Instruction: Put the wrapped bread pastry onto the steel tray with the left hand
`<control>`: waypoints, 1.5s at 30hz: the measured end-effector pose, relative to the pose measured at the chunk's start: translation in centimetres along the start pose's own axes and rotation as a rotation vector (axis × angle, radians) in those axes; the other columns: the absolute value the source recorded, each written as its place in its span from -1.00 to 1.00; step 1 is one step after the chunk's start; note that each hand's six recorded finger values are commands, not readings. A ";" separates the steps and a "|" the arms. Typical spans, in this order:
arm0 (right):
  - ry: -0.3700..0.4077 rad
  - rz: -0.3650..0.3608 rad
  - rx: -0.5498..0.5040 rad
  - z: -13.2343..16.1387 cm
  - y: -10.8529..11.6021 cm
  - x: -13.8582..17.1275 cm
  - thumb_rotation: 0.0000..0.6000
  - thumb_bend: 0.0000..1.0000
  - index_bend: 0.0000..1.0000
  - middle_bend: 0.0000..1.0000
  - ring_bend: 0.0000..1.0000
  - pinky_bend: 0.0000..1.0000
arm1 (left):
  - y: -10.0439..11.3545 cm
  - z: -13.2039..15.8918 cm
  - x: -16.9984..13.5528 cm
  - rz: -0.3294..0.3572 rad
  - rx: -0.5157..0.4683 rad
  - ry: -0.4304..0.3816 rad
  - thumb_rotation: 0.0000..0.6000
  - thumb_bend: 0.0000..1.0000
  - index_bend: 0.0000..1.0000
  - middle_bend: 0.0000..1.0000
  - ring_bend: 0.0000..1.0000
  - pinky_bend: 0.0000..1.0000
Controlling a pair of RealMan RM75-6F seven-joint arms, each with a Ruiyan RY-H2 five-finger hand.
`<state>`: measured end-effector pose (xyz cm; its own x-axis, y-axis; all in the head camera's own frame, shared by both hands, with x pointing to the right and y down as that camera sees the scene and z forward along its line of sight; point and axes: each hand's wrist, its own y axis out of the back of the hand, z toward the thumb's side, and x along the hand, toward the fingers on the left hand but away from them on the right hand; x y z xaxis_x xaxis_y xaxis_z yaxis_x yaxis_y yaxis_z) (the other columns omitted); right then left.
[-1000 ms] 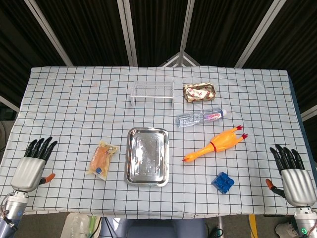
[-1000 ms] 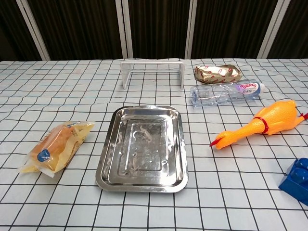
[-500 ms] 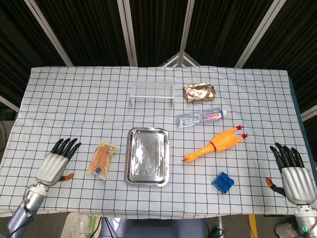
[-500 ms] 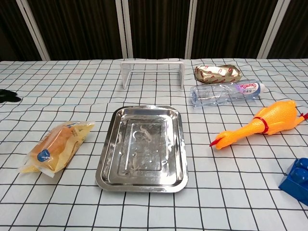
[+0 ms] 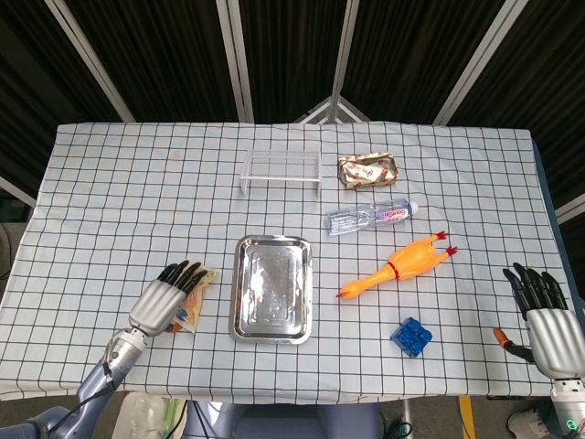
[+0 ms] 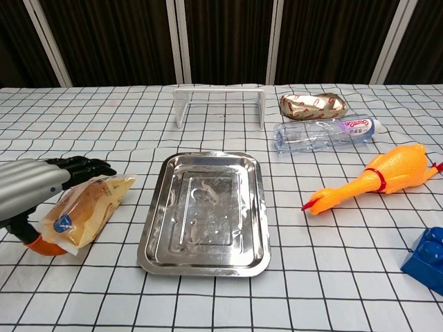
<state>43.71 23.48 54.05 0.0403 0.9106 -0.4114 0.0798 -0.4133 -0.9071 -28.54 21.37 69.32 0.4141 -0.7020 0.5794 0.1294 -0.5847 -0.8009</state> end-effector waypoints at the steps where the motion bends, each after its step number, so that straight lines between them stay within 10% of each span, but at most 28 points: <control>1: -0.001 -0.001 -0.002 -0.1 0.0 0.0 1.00 -0.40 -1.00 -1.00 -1.00 -1.00 | 0.0 0.0 0.2 -0.001 0.002 0.006 1.00 -0.90 -0.79 -0.71 -0.88 -0.65; 9: 0.000 0.000 0.004 0.0 0.0 -0.1 1.00 -0.40 -1.00 -1.00 -1.00 -1.00 | 0.2 0.0 1.1 0.036 -0.006 0.033 1.00 -0.67 -0.31 -0.10 -0.24 -0.11; 25: 0.010 0.008 -0.007 0.3 -0.1 0.0 1.00 -0.40 -1.00 -1.00 -1.00 -1.00 | 6.5 4.6 1.6 0.261 -0.042 -0.059 1.00 -0.68 -0.33 -0.10 -0.23 -0.10; 34: 0.020 0.002 -0.042 -0.3 0.6 0.0 1.00 -0.40 -1.00 -1.00 -1.00 -1.00 | 6.9 11.5 7.7 0.223 -0.039 -0.141 1.00 -0.69 -0.31 -0.07 -0.23 -0.11; 37: 0.019 -0.005 -0.050 -0.7 1.0 0.0 1.00 -0.40 -1.00 -1.00 -1.00 -1.00 | 5.9 12.5 9.3 0.196 -0.024 -0.142 1.00 -0.72 -0.42 -0.21 -0.33 -0.18; 41: 0.013 -0.009 -0.052 -1.1 1.2 0.0 1.00 -0.40 -1.00 -1.00 -1.00 -1.00 | 4.8 13.5 10.2 0.156 -0.021 -0.150 1.00 -0.87 -0.97 -0.91 -0.94 -0.45; 45: 0.015 -0.005 -0.044 -1.0 1.0 0.0 1.00 -0.40 -1.00 -1.00 -1.00 -1.00 | 4.9 13.4 9.8 0.141 -0.069 -0.166 1.00 -1.00 -1.00 -1.00 -1.00 -0.63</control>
<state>44.79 23.05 53.19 0.0546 0.9126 -0.4053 0.1236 -0.4089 -0.9042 -11.77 17.03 69.05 0.5673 -0.7052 0.4253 0.0005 -0.5161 -0.8565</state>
